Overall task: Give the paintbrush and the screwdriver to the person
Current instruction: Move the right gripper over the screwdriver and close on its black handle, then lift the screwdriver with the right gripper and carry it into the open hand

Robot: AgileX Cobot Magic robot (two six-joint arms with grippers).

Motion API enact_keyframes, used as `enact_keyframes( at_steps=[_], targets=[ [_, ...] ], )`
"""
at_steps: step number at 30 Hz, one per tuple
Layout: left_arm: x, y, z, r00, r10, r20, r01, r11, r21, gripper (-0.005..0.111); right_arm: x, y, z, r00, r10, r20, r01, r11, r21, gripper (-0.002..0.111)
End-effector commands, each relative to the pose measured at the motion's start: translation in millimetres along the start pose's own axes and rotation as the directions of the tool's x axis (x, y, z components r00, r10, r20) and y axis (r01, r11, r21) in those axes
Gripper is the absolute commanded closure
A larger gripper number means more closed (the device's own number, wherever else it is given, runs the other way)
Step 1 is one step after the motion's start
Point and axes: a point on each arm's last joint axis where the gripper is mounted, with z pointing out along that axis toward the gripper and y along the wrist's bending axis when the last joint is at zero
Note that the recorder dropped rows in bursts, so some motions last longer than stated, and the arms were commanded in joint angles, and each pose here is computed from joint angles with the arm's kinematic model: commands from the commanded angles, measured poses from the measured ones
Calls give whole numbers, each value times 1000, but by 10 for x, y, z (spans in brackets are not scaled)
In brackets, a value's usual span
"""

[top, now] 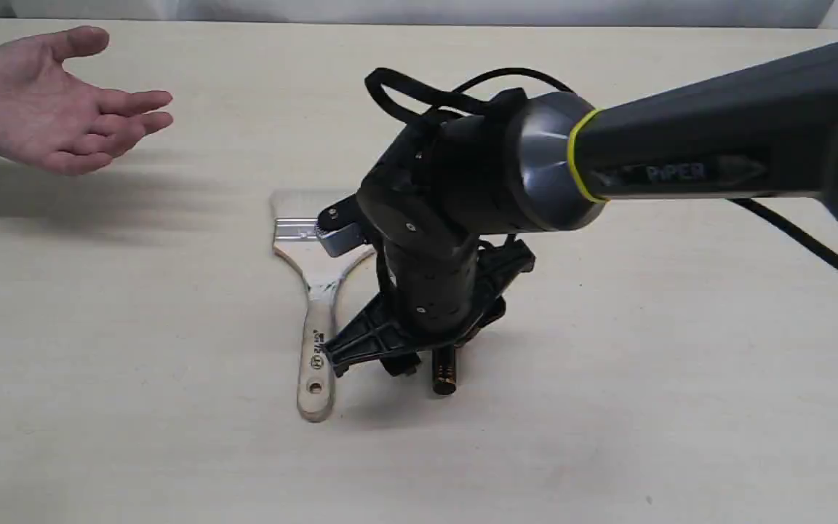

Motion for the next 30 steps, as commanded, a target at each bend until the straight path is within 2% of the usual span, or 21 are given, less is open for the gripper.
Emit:
enact_keyframes(
  at_steps=[1, 5, 8, 13, 16, 19, 27, 30],
  targets=[
    [-1, -6, 0, 1000, -5, 8, 5, 1000, 10, 107, 26, 31, 198, 999, -2, -39, 2, 1000, 12, 51],
    [-1, -6, 0, 1000, -3, 8, 3, 1000, 9, 107, 15, 52, 257, 1000, 8, -29, -7, 1000, 2, 60],
    [-1, -6, 0, 1000, -3, 8, 3, 1000, 9, 107, 14, 46, 242, 999, 7, -42, -7, 1000, 11, 76],
    [-1, -6, 0, 1000, -3, 8, 3, 1000, 9, 107, 54, -57, 227, 992, -78, -102, 90, 989, 117, 104],
    [-1, -6, 0, 1000, -3, 8, 3, 1000, 9, 107, 63, -146, 146, 986, -112, -123, 135, 972, 195, 104],
    [-1, -6, 0, 1000, -3, 8, 3, 1000, 9, 107, 28, -195, -58, 991, -115, -67, 127, 970, 208, 104],
    [-1, -6, 0, 1000, -3, 8, 3, 1000, 9, 107, -21, -342, -1075, 972, -84, 218, 60, 992, 114, 104],
    [2, -6, 0, 1000, -5, 4, 5, 1000, 10, 107, -31, -349, -1508, 938, -74, 340, 72, 997, 19, 104]
  ],
)
